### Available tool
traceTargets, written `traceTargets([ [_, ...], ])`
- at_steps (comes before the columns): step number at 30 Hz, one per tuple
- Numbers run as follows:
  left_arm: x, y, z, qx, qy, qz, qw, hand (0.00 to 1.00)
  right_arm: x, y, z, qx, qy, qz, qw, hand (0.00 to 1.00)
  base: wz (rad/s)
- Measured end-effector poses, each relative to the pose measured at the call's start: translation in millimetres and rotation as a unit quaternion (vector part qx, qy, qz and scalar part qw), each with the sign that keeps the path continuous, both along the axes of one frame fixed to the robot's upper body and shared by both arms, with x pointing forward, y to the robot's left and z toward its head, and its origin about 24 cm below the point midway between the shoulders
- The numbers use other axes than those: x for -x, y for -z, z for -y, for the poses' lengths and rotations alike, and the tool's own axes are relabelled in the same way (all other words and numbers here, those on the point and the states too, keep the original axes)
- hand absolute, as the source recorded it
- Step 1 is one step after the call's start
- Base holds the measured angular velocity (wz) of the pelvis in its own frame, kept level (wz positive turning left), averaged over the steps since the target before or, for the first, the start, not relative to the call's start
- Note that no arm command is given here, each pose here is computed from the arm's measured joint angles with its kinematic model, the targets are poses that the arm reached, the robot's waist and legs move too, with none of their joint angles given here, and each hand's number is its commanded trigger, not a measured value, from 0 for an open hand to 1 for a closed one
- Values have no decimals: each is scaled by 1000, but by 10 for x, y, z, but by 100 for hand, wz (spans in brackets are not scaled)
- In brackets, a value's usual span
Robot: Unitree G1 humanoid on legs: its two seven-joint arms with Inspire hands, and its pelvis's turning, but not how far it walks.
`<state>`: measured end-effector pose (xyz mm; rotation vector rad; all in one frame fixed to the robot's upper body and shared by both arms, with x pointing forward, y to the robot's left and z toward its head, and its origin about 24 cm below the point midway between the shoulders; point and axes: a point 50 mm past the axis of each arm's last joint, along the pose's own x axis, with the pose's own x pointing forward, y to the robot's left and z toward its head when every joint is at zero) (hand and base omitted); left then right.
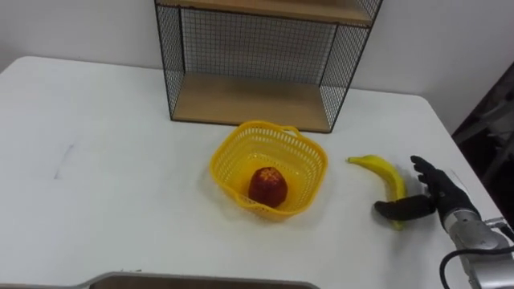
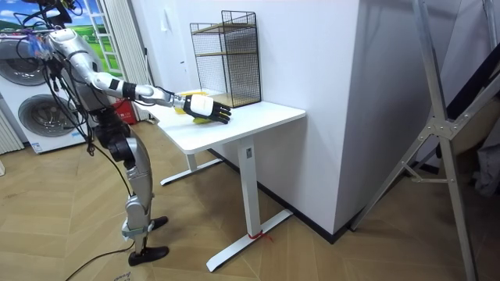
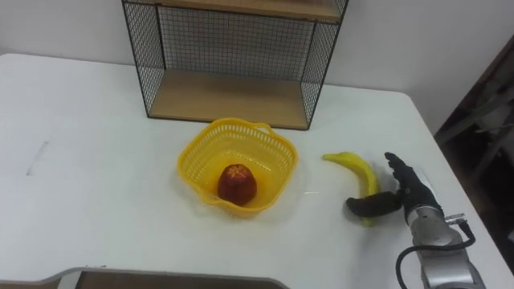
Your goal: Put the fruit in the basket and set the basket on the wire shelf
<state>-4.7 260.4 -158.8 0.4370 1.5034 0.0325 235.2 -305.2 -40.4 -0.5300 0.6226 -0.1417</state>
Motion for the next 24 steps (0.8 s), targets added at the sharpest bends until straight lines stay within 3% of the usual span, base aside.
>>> traceTargets([
  [11,-49,-4,-22,-6,5,4,1000,0,13,2,134,58,28,-9,998,100,7],
  [24,-86,-4,-23,-6,6,7,1000,0,44,23,149,69,28,-20,997,100,0],
])
